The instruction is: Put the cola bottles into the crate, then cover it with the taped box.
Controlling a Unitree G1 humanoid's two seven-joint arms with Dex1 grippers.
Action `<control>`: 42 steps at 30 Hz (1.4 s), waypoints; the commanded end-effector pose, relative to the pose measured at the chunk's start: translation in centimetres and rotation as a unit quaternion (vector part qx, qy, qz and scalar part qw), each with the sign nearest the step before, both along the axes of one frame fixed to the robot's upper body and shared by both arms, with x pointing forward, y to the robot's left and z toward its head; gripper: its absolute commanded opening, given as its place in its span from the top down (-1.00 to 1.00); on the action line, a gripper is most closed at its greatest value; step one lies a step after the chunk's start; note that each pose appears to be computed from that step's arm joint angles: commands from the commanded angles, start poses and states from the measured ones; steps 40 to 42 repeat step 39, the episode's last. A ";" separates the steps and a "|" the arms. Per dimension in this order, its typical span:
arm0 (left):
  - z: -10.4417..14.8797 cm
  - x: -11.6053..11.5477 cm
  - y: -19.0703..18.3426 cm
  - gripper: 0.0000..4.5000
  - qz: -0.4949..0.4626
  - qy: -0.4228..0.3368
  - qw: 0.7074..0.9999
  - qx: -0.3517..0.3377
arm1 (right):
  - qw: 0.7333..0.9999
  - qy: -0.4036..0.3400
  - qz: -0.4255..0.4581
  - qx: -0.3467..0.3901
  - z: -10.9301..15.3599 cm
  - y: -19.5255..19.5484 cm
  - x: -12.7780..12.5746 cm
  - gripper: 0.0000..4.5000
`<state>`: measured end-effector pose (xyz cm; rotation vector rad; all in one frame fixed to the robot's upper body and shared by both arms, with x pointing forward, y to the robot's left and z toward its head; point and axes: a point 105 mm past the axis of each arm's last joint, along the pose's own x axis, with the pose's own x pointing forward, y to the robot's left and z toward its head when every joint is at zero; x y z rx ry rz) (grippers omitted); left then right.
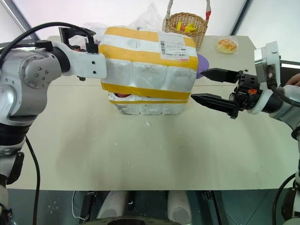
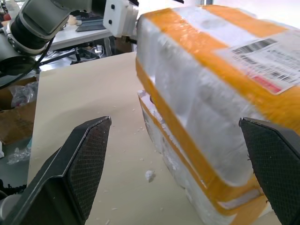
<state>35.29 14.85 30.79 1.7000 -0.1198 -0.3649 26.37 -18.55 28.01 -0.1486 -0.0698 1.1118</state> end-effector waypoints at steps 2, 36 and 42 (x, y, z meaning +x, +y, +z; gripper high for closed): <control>1.3 -1.5 1.0 -0.98 0.007 -0.006 1.000 -0.013 | 1.000 -0.025 0.009 0.003 1.0 0.2 -0.1 -1.00; -4.9 -8.3 10.4 -0.98 -0.095 0.498 0.656 -0.560 | 0.995 0.015 -0.079 -0.065 -2.5 -4.6 2.2 -1.00; -5.3 -8.2 10.1 -0.98 -0.097 0.496 0.660 -0.556 | 0.994 0.019 -0.076 -0.073 -2.8 -4.6 2.3 -1.00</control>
